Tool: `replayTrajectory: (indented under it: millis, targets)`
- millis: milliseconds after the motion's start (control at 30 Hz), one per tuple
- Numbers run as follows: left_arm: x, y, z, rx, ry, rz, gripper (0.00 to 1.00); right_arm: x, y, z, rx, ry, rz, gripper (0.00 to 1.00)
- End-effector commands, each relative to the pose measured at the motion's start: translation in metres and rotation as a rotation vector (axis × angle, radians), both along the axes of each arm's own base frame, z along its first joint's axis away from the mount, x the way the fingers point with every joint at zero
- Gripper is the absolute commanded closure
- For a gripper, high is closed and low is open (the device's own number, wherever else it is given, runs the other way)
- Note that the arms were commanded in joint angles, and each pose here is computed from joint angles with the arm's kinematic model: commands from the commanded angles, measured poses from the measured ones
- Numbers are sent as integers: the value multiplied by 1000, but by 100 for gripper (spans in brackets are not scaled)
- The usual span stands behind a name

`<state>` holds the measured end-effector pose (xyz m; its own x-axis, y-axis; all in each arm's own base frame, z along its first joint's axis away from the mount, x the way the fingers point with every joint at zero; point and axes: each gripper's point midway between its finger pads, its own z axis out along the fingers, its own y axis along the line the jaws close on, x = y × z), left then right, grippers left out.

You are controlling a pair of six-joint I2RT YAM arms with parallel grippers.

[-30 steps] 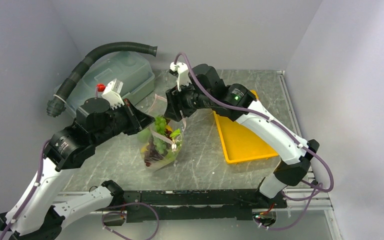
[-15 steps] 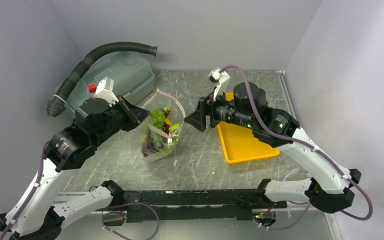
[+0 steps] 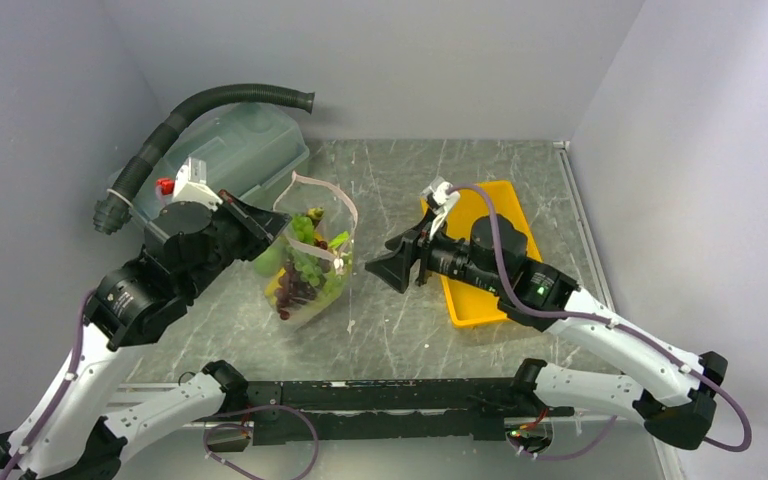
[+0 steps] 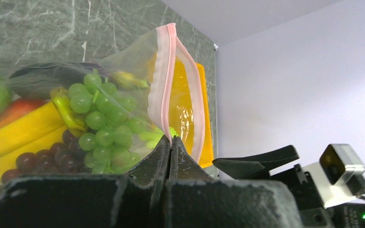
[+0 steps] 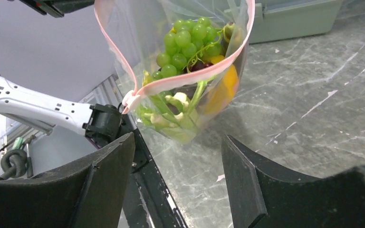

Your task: Place the food in the zip-top bag and seal the zipper

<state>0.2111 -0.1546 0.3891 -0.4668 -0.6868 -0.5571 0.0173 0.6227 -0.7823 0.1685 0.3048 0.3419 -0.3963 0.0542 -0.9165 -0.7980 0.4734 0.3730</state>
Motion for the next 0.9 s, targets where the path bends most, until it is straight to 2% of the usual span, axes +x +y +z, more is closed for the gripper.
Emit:
replayTrajectory:
  millis: [0,333,467,867]
  targets:
    - [5,10,46,-182,-118,90,100,2,10,27,146,-169,9,29]
    - [3,36,32,-241,-38,234,100,-5,49,20,152,-367,66,24]
    - [2,39,26,-249,2,261,100,-6,66,17,144,-382,85,23]
    - [-3,48,30,-268,-9,286,100,-3,98,2,134,-380,71,22]
